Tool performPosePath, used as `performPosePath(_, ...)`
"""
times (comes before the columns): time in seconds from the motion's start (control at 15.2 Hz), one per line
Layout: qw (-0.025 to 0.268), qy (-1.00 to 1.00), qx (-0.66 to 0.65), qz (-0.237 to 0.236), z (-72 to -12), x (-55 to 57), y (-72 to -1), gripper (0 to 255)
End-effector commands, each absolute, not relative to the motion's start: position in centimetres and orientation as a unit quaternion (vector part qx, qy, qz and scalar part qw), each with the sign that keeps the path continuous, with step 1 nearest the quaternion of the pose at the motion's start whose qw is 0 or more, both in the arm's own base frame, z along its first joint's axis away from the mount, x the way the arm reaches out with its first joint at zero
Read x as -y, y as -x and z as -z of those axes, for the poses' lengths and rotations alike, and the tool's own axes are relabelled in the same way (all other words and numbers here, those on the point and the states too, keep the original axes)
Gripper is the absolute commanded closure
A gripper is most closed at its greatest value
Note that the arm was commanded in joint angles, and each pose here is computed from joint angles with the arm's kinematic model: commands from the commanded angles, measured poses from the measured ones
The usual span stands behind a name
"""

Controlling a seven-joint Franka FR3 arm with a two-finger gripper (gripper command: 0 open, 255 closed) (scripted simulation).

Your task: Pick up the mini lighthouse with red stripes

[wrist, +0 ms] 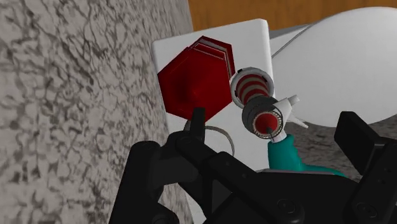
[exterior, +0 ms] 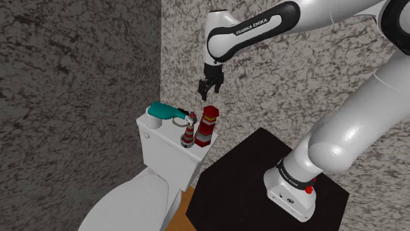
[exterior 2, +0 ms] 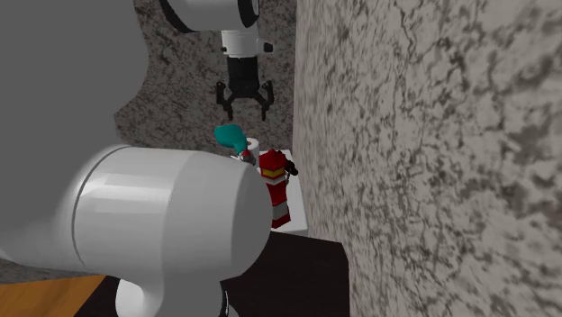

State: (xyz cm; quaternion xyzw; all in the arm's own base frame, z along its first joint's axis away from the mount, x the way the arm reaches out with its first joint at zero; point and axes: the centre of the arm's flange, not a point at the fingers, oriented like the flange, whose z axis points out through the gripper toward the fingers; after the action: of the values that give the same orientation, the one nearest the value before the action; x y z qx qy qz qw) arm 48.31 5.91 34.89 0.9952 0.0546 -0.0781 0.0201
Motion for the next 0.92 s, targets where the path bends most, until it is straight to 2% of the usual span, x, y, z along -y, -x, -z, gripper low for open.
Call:
performPosePath(0.0,0.022,-0.994,-0.063,0.083,-32.7,-6.7,-49.9,0)
performPosePath(0.4,0.028,-0.991,-0.089,0.096,-26.3,-9.6,-54.3,0)
performPosePath(0.86,0.028,-0.991,-0.089,0.096,-23.1,-9.7,-54.4,0)
